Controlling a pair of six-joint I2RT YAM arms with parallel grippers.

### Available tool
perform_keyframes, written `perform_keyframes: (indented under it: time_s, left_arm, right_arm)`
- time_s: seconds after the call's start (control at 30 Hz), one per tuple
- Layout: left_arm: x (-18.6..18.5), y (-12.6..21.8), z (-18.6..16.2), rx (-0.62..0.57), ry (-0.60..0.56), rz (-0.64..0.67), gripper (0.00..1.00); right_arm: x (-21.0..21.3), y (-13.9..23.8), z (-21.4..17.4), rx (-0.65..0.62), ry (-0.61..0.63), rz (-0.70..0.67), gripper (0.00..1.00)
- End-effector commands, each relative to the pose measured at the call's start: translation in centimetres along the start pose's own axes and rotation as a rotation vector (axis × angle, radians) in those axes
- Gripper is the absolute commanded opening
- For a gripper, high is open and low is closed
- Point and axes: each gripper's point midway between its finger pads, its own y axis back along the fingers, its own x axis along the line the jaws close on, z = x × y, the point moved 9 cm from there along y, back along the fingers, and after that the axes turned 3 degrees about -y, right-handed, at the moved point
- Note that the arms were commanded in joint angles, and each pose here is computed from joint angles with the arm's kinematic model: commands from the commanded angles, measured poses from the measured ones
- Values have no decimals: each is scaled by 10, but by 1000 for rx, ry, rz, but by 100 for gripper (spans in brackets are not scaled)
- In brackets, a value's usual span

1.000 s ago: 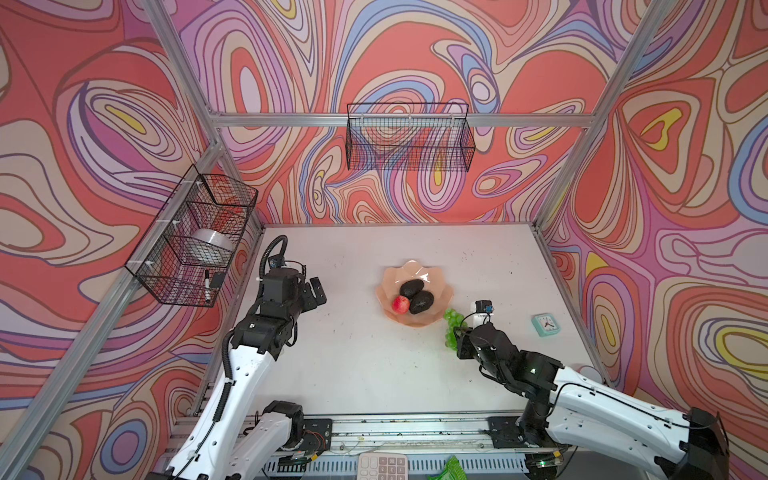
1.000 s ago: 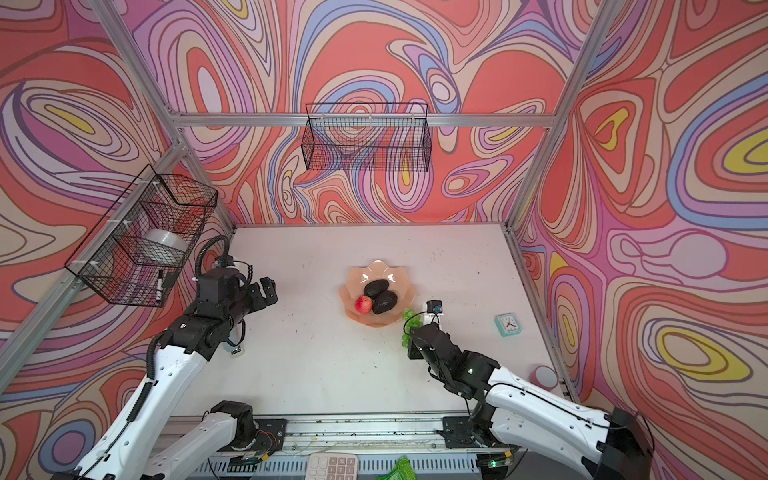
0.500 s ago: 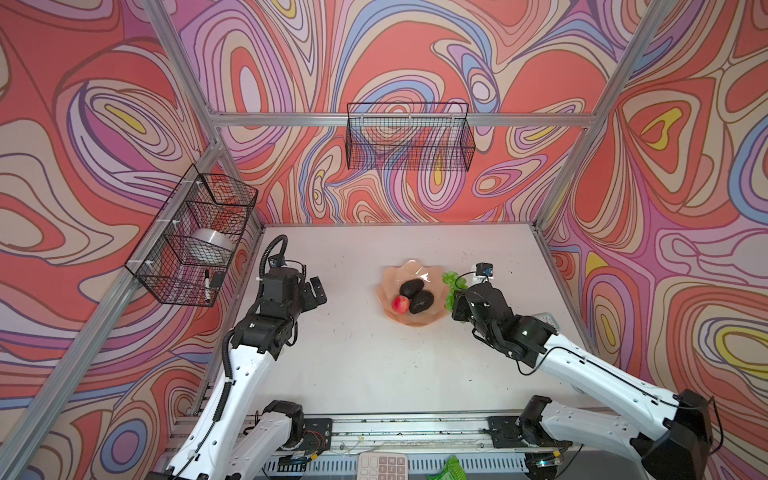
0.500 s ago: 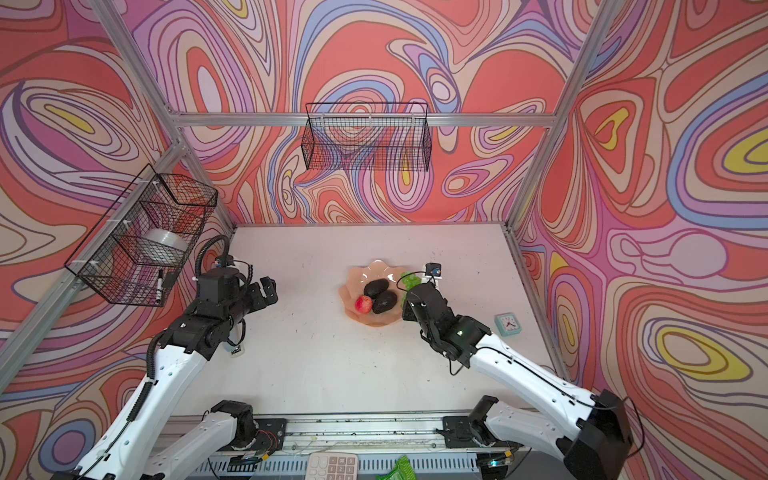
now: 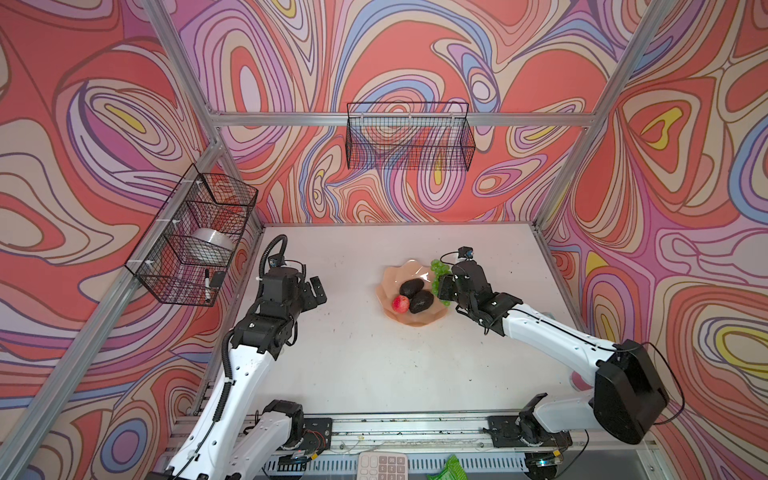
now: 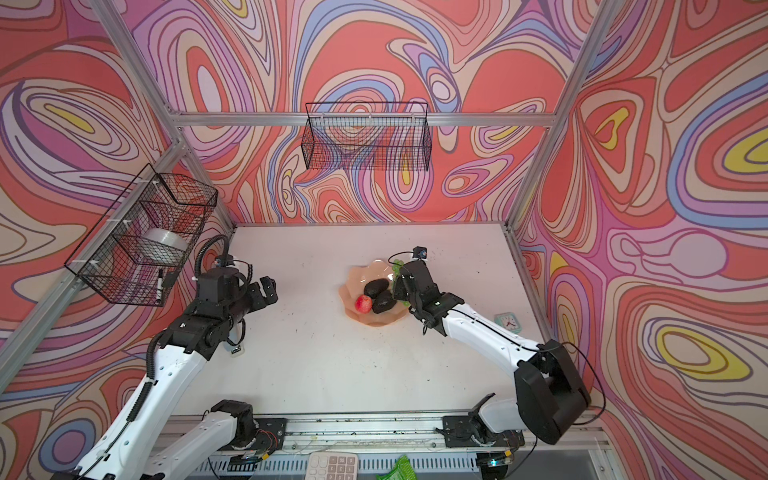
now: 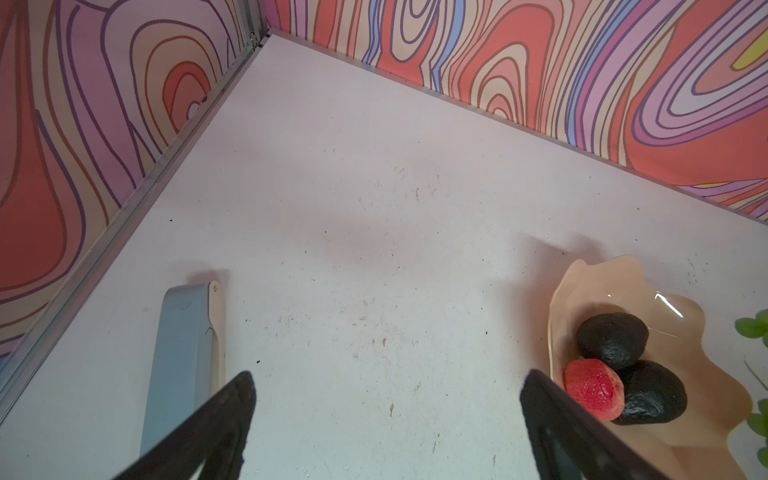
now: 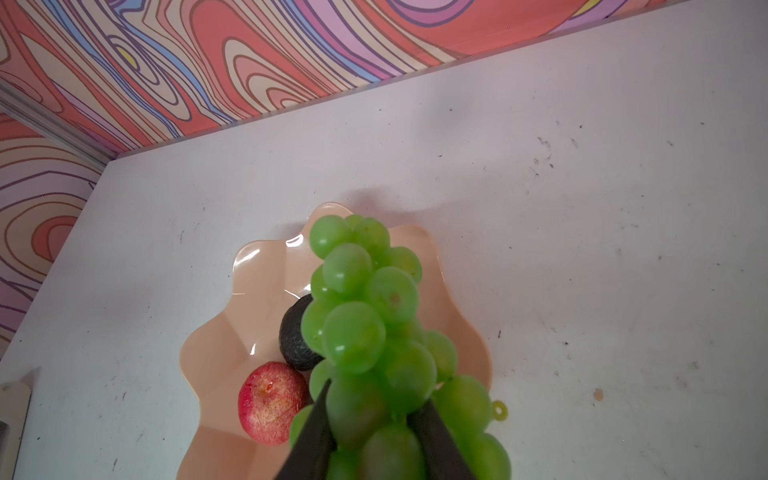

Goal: Place and organize the fake fruits in the fruit bowl
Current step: 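Lower the grapes onto the avocados and open the right gripper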

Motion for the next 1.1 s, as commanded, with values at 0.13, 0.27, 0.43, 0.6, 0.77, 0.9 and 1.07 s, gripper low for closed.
perform_keyframes:
  time_s: [0.13, 0.27, 0.43, 0.6, 0.77, 0.9, 1.07]
  left_arm:
    - [3, 1, -2, -3, 11, 12, 100]
    - [3, 0, -3, 0, 11, 10, 100]
    - [4, 1, -2, -4, 10, 15, 100]
    - [4, 2, -2, -6, 11, 15, 100]
    - [4, 3, -2, -8, 11, 17, 100]
    - [4, 3, -2, -10, 11, 18, 100]
    - [5, 3, -1, -22, 15, 26, 100]
  right_arm:
    - [-2, -25, -3, 18, -20, 27, 27]
    - [-8, -36, -12, 44, -30, 5, 28]
    - [-14, -42, -20, 66, -44, -10, 32]
    - [-14, -46, -23, 77, -40, -11, 45]
    - [-12, -43, -19, 66, -33, 0, 62]
    - [-6, -38, -7, 40, -9, 13, 75]
    - [2, -26, 18, -24, 36, 10, 88]
